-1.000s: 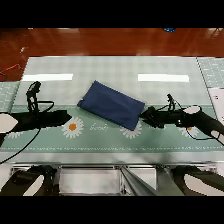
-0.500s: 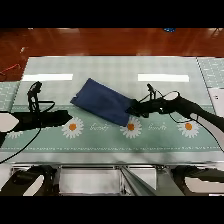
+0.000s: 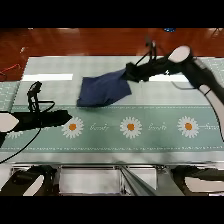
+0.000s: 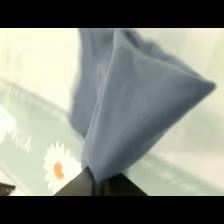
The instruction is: Fold the shirts.
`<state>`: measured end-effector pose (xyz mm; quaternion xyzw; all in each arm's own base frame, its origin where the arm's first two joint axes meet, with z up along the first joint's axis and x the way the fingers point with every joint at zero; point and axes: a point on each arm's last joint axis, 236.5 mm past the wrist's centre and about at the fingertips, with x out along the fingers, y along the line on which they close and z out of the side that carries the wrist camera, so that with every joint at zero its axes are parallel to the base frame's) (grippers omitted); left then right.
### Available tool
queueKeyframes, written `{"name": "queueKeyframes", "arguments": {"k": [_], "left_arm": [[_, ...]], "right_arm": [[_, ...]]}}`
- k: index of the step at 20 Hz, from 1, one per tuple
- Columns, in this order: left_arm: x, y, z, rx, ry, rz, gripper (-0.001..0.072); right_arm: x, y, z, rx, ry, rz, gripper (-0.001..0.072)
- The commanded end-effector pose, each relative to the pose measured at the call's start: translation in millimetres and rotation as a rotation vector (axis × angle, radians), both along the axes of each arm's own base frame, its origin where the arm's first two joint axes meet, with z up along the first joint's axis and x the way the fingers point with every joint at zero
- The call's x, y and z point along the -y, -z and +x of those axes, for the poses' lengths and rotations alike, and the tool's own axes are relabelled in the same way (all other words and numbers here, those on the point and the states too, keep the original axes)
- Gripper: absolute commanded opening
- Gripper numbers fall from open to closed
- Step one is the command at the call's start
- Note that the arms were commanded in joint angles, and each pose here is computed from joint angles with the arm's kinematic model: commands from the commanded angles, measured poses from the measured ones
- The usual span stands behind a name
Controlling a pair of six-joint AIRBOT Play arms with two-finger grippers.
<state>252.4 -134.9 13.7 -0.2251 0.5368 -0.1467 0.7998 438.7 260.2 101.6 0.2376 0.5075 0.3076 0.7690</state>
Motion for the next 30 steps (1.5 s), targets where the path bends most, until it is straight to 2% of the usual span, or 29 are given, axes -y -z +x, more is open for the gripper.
{"name": "queueKeyframes", "arguments": {"k": [1, 8, 14, 17, 21, 25, 28, 30], "left_arm": [[0.0, 0.3, -0.1, -0.001, 0.001, 0.001, 0.0017], [1.1, -2.7, -3.8, 0.014, 0.057, 0.020, 0.0017], [1.0, -3.0, -2.8, 0.018, 0.055, 0.021, 0.0017], [-0.4, -6.2, 5.7, 0.076, 0.076, 0.040, 0.0017], [-3.8, -14.6, 23.7, 0.145, 0.025, 0.035, 0.0017], [-4.8, -16.4, 28.0, 0.162, 0.016, 0.035, 0.0017], [-5.7, -14.4, 31.8, 0.164, 0.008, 0.038, 0.0017], [-6.0, -10.7, 33.9, 0.156, 0.004, 0.039, 0.0017]], "right_arm": [[58.6, -70.0, 25.0, 0.097, 0.076, -0.093, 0.0027], [221.2, -151.6, 20.3, 0.166, 0.398, -0.120, 0.0027], [356.0, -153.2, -46.5, 0.036, 0.655, -0.193, 0.0026], [396.6, -141.1, -92.2, -0.052, 0.738, -0.280, 0.0026], [420.7, -103.9, -157.9, -0.210, 0.886, -0.293, 0.0025], [446.0, -27.1, -269.3, -0.544, 1.115, -0.404, 0.0025], [451.9, 7.9, -366.6, -0.827, 1.301, -0.542, 0.0026], [447.5, 20.5, -409.2, -0.984, 1.358, -0.628, 0.0028]]}}
